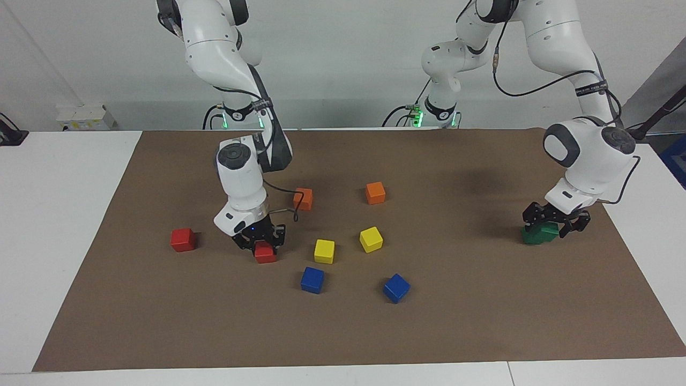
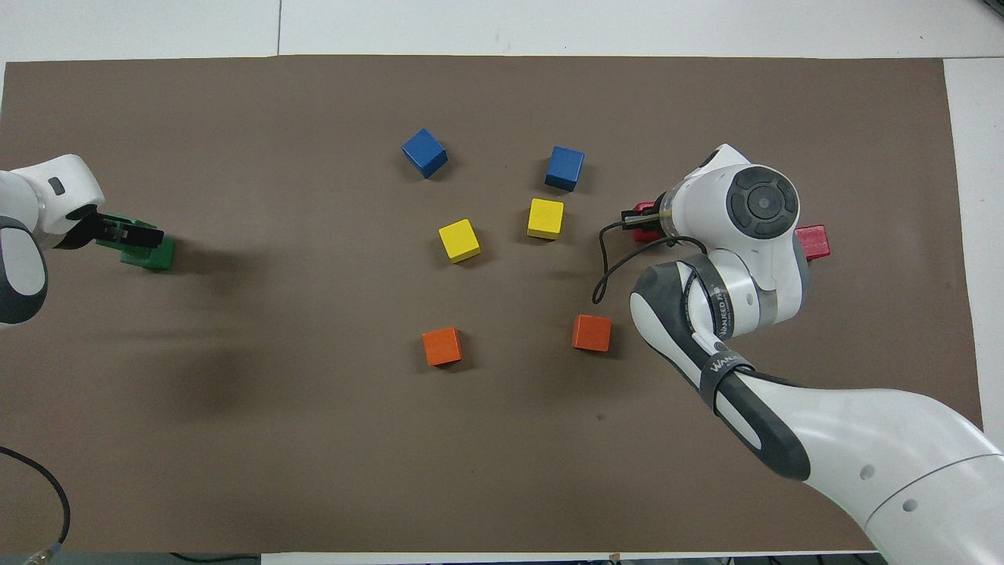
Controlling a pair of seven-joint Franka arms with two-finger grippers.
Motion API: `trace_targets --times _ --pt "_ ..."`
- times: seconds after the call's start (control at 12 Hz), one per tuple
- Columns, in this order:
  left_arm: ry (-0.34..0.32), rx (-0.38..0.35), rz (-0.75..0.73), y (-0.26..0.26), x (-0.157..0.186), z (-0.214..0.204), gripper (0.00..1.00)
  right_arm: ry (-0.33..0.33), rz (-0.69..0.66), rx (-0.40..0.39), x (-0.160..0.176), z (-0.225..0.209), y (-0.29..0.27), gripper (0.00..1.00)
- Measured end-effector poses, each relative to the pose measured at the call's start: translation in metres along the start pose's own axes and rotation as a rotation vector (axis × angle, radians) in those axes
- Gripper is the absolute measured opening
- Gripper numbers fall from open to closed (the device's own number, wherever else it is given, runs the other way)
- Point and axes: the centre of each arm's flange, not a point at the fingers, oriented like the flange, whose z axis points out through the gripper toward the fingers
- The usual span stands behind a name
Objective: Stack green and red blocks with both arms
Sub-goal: 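Lower the green cube onto the green cube while the right gripper lowers the red cube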
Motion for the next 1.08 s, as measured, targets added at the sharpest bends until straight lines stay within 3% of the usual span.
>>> trace_targets --times 0.25,0.42,0.67,1.08 --pt "-0.009 -0.011 -0.004 -0.007 0.023 -0.048 1.0 -0.089 -0.001 -0.028 0.02 -0.028 0.018 0.55" --pt "0.0 -0.012 -0.07 -0.004 0.038 -0.088 1.0 -0.123 -0.027 -0.039 0.034 -0.074 0.07 0.55" --pt "-0.017 -0.024 -0.242 0.022 0.05 -0.136 1.0 -0.142 -0.064 -0.043 0.03 -0.14 0.157 0.55" --pt "-0.095 -0.036 -0.33 0.051 0.021 -0.212 1.0 -0.13 -0.141 -0.047 0.015 -0.135 0.227 0.55"
